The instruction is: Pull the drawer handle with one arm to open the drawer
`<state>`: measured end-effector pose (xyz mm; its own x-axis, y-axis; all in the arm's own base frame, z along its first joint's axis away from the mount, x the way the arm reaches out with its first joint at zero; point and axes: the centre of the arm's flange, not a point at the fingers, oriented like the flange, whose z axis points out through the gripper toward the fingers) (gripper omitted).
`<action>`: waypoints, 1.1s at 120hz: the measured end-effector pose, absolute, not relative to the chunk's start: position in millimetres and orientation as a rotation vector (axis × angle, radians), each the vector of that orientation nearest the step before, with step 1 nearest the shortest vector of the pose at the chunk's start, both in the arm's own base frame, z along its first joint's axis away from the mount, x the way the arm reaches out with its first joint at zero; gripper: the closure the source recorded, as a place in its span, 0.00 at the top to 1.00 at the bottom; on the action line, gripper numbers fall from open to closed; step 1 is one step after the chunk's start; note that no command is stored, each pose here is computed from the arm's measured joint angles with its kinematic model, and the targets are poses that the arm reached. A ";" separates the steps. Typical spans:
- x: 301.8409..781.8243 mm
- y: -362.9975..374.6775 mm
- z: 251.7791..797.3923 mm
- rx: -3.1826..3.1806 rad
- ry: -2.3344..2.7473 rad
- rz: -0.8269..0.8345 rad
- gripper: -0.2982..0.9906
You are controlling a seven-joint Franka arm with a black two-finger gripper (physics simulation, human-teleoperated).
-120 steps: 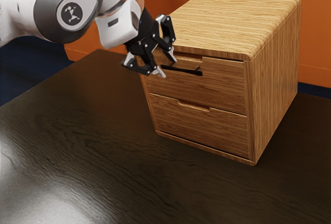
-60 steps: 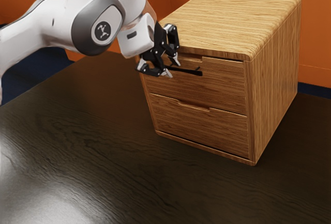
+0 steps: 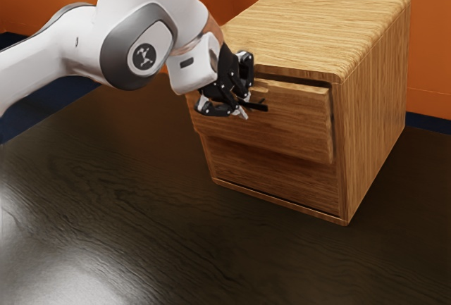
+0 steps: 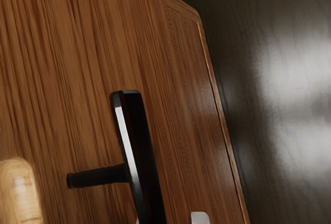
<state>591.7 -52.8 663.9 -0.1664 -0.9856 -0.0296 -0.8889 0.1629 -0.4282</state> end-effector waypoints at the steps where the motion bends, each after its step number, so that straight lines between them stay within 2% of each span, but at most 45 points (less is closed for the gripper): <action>1: 589.1 -52.7 665.0 -1.798 2.143 -0.457 0.17; 38: 510.7 -19.8 671.8 -1.795 2.129 -0.512 0.16; 48: 501.8 -17.6 670.6 -1.785 2.133 -0.502 0.28; 59: 500.7 -21.9 670.8 -1.768 2.138 -0.503 0.19; 66: 501.1 -26.3 670.6 -1.756 2.144 -0.507 0.17; 104: 502.6 -35.5 669.9 -1.745 2.153 -0.533 0.16; 132: 481.0 -52.0 671.7 -1.702 2.197 -0.565 0.16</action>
